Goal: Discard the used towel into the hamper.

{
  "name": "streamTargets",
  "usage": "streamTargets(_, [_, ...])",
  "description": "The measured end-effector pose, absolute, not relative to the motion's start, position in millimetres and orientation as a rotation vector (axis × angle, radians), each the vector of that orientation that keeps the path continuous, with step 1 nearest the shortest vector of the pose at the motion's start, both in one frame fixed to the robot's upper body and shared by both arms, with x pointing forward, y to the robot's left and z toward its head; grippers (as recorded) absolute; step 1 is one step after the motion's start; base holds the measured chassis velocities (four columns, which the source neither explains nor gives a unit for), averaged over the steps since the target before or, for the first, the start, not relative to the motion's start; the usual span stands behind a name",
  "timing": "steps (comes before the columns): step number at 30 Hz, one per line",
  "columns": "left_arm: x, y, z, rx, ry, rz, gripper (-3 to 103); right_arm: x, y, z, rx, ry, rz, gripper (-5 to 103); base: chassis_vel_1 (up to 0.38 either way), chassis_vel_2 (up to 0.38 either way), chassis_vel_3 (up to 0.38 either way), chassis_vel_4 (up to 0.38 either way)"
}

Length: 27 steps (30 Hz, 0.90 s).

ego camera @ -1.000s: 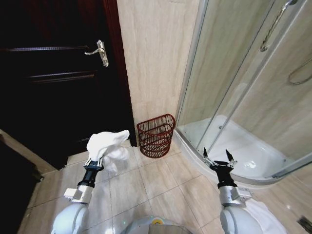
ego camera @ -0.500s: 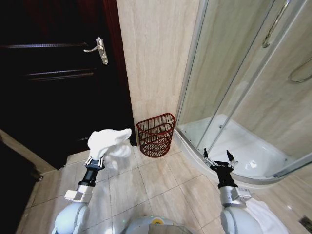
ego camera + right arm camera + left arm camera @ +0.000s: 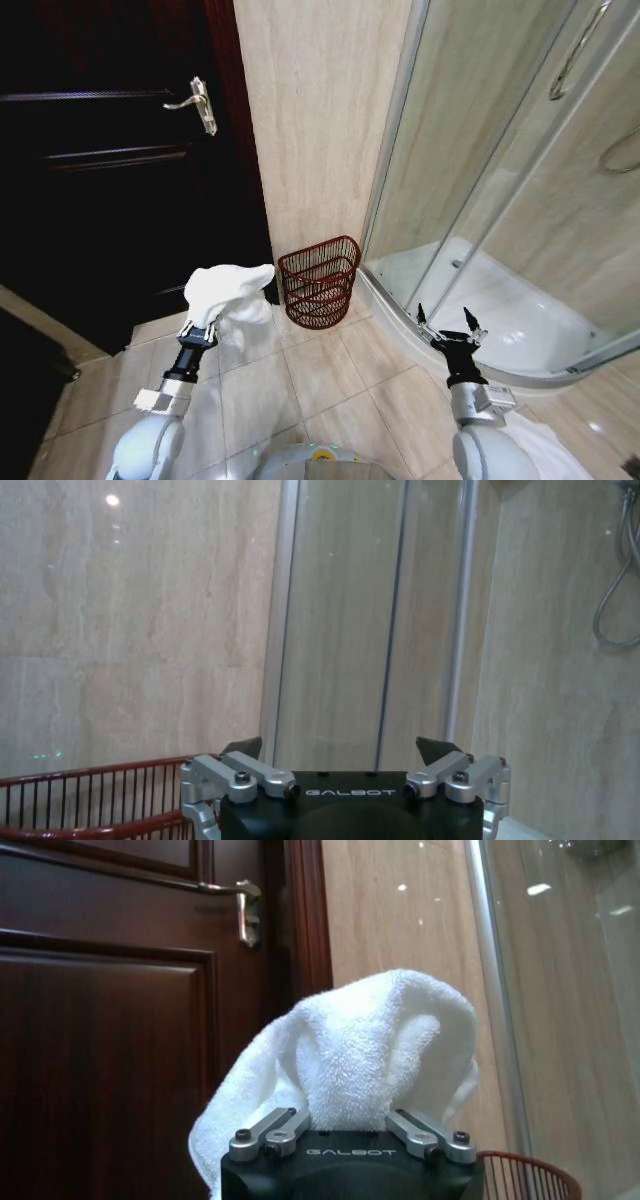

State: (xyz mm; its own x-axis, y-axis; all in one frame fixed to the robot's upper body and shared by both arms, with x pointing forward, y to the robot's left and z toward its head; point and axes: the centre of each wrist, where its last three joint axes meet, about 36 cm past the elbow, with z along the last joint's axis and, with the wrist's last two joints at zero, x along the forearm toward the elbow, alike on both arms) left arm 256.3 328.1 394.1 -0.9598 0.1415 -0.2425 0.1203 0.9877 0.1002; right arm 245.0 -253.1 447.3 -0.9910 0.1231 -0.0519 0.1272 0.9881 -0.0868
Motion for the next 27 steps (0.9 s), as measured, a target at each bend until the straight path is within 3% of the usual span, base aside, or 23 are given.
streamTargets(14, [350.9,317.5,466.7,0.433,2.873,0.189,14,255.2,-244.8,437.7,0.135,3.108,-0.142,100,-0.004,0.001,0.002,-0.002])
streamTargets(27, [533.2,268.8,468.2,0.684,2.934,0.185,14,251.3,-247.9,439.1,0.208,3.092,-0.169,100,0.0,0.0,0.0,0.0])
